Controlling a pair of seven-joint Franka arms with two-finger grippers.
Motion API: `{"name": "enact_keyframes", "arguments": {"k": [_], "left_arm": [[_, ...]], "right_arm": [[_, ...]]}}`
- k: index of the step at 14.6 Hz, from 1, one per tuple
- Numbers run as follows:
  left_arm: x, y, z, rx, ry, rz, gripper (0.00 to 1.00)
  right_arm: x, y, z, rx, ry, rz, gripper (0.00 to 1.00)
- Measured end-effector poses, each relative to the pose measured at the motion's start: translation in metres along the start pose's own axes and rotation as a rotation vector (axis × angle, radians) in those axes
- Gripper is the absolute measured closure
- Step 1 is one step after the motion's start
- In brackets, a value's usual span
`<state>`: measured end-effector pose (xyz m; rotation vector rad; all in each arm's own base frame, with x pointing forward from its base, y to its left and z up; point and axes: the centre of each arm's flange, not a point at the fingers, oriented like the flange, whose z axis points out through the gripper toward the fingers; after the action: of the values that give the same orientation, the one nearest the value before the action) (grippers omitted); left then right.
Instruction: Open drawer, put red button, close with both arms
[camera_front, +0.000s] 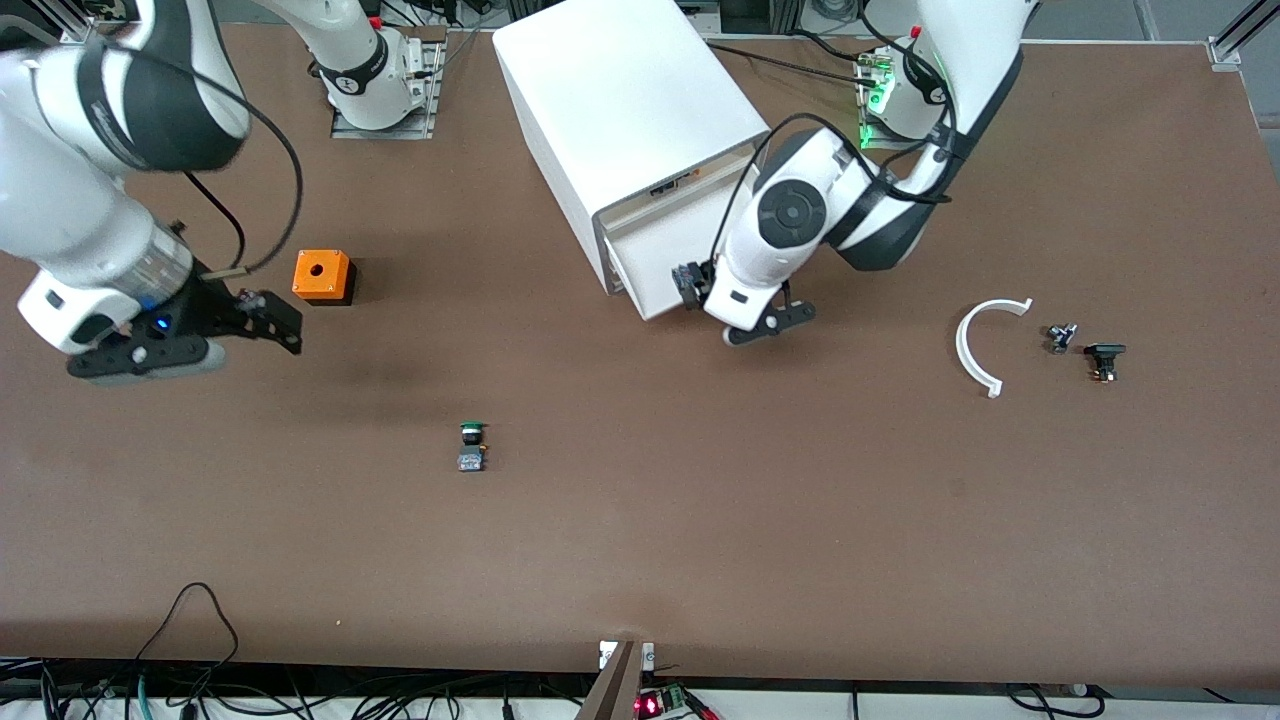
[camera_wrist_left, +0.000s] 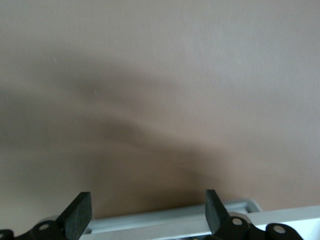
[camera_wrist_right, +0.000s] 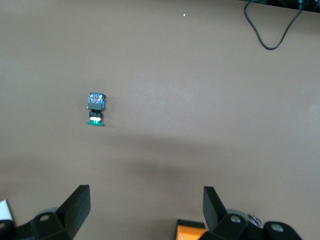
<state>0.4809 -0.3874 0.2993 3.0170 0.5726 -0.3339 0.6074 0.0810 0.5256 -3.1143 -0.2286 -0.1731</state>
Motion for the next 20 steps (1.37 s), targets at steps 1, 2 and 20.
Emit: {"name": "enact_keyframes", "arguments": {"k": [1, 2, 20], "left_arm": [[-0.013, 0.004, 0.002, 0.005, -0.006, 0.004, 0.0], [-0.026, 0.008, 0.004, 0.008, -0.012, 0.006, 0.0], [-0.092, 0.025, 0.017, 0.062, -0.065, 0.019, 0.0]], "right_arm": [[-0.007, 0.002, -0.014, -0.007, -0.001, -0.008, 0.0], [-0.013, 0.005, -0.028, -0.018, -0.001, -0.013, 0.0], [-0.041, 0.015, -0.062, -0.03, -0.054, 0.1, 0.0]]}}
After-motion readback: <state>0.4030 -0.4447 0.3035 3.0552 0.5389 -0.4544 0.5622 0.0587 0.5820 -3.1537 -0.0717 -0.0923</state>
